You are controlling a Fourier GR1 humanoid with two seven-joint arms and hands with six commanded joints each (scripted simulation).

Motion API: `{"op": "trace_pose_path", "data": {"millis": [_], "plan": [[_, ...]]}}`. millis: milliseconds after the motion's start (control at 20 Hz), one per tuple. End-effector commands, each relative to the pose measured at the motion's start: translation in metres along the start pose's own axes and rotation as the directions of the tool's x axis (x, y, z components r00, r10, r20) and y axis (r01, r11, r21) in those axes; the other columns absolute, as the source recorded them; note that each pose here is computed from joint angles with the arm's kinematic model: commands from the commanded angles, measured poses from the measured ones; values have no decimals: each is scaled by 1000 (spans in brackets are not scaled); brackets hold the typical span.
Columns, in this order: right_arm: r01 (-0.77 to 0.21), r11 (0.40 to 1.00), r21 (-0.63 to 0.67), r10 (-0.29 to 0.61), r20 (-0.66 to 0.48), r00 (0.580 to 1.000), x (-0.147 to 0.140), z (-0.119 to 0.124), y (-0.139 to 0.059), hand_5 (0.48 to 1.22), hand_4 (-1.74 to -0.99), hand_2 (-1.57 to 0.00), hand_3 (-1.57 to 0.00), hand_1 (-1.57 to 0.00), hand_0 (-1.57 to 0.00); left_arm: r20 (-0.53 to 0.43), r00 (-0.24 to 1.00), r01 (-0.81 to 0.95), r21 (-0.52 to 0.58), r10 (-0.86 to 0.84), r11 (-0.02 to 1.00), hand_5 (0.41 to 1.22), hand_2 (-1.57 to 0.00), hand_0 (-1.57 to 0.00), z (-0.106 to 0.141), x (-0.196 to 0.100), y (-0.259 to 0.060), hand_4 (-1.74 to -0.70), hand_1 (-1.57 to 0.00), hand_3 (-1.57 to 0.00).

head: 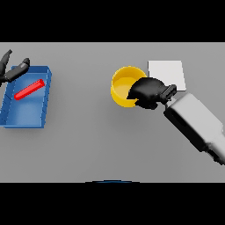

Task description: Pick up the red beaker and tilt it to pour out 1 green nut into yellow bowl. Pick up the yellow bowl and place it on the metallic measuring scale.

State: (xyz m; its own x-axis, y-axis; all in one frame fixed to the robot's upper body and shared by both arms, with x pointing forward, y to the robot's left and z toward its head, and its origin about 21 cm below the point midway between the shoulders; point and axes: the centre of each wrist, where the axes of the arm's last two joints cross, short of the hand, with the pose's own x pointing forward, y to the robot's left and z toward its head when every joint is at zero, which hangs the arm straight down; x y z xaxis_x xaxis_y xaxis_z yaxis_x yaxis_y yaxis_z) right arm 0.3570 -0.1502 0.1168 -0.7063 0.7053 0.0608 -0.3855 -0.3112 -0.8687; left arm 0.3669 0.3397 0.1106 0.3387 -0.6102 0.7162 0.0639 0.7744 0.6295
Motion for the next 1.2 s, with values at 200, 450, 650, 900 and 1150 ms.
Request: {"op": "trace_pose_path", "data": {"millis": [200, 450, 650, 900, 1150], "plan": [[8, 997, -79, -16, -105, 994, -26, 11, -19, 1220, -1741, -1504, -1174, -1570, -1550, -15, 1000, -25, -2, 25, 1000, 723, 1, 1, 0, -4, 2, -826, 1, 1], [6, 990, -141, -37, -217, 975, -64, 19, -20, 1221, -1741, -1542, -1153, -1571, -1564, -11, 1000, -25, -1, 25, 1000, 739, 1, 1, 7, 0, -1, -844, 1, 1], [21, 985, -172, -70, -283, 956, -91, 22, -15, 1221, -1741, -1553, -1154, -1571, -1568, -34, 999, -28, 15, 28, 1000, 760, 1, 1, 11, 1, 3, -852, 1, 1], [85, 982, -171, -141, -348, 927, -118, 19, 10, 1221, -1741, -1500, -1181, -1571, -1570, -51, 998, -29, 7, 29, 1000, 779, 1, 1, 15, 5, -1, -865, 1, 1], [121, 978, -168, -175, -362, 915, -132, 15, 21, 1221, -1741, -1398, -1342, -1571, -1571, -72, 997, -14, 7, 15, 1000, 804, 1, 1, 11, 4, -6, -858, 1, 1]]}}
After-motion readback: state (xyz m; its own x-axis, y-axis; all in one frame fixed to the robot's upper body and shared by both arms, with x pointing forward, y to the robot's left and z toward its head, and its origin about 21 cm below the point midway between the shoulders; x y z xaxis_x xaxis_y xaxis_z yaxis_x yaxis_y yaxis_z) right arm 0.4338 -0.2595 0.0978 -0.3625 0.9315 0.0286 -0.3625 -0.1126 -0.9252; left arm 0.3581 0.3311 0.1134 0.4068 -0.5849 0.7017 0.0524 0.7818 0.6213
